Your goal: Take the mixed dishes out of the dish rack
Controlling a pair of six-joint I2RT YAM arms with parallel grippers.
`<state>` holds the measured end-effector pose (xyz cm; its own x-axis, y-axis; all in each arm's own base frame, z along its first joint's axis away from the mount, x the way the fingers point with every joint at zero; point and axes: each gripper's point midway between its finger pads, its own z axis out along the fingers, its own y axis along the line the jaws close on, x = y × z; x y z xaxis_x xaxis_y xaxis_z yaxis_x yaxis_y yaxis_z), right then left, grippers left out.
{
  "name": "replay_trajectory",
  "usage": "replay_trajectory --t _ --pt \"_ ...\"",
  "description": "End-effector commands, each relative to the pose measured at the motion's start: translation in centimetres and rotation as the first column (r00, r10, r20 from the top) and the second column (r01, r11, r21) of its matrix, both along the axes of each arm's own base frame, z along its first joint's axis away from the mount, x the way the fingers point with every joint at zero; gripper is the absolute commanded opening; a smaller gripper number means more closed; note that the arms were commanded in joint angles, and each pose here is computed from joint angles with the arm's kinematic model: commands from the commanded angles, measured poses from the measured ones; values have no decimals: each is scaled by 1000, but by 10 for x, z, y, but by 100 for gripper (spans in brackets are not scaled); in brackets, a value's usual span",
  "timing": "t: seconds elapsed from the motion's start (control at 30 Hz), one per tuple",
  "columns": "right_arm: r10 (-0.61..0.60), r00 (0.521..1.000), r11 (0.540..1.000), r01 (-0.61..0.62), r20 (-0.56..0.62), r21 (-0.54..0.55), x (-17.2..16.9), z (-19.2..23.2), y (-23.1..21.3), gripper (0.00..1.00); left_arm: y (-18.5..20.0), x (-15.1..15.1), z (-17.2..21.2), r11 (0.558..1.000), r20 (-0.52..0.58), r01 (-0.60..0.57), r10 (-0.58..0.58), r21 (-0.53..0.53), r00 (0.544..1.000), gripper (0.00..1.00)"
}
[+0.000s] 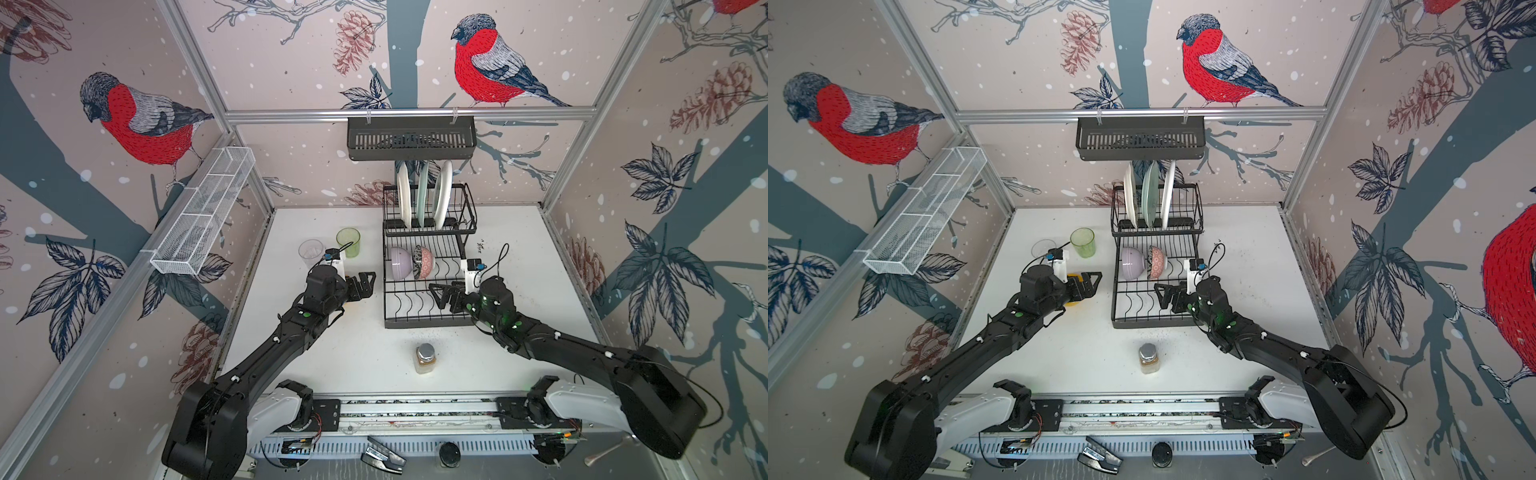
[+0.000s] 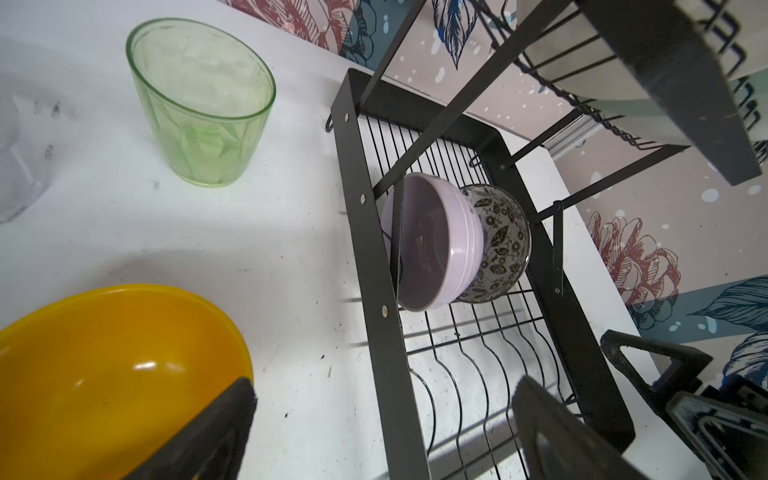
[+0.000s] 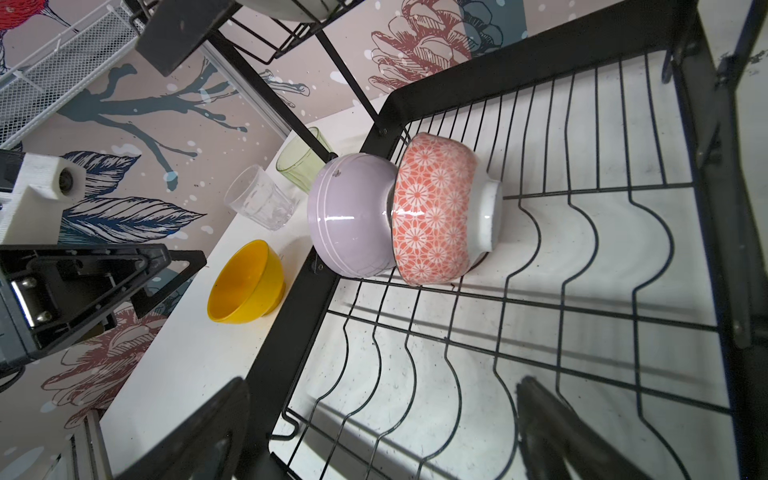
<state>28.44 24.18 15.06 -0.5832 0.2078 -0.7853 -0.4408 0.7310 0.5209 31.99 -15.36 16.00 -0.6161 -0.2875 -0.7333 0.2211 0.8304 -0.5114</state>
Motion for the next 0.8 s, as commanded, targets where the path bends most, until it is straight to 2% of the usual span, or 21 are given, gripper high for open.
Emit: replay_trajectory --t 0.0,0.23,0.77 --pt "-7 1000 999 6 30 34 3 11 3 99 -4 3 16 1000 89 21 -20 -15 996 97" --pt "25 1000 1000 -25 8 -11 10 1 14 99 7 -9 11 1000 134 -10 12 -15 991 97" --pt "-40 999 980 43 17 -194 54 -35 19 96 1 -12 2 999 99 21 -17 -30 995 97"
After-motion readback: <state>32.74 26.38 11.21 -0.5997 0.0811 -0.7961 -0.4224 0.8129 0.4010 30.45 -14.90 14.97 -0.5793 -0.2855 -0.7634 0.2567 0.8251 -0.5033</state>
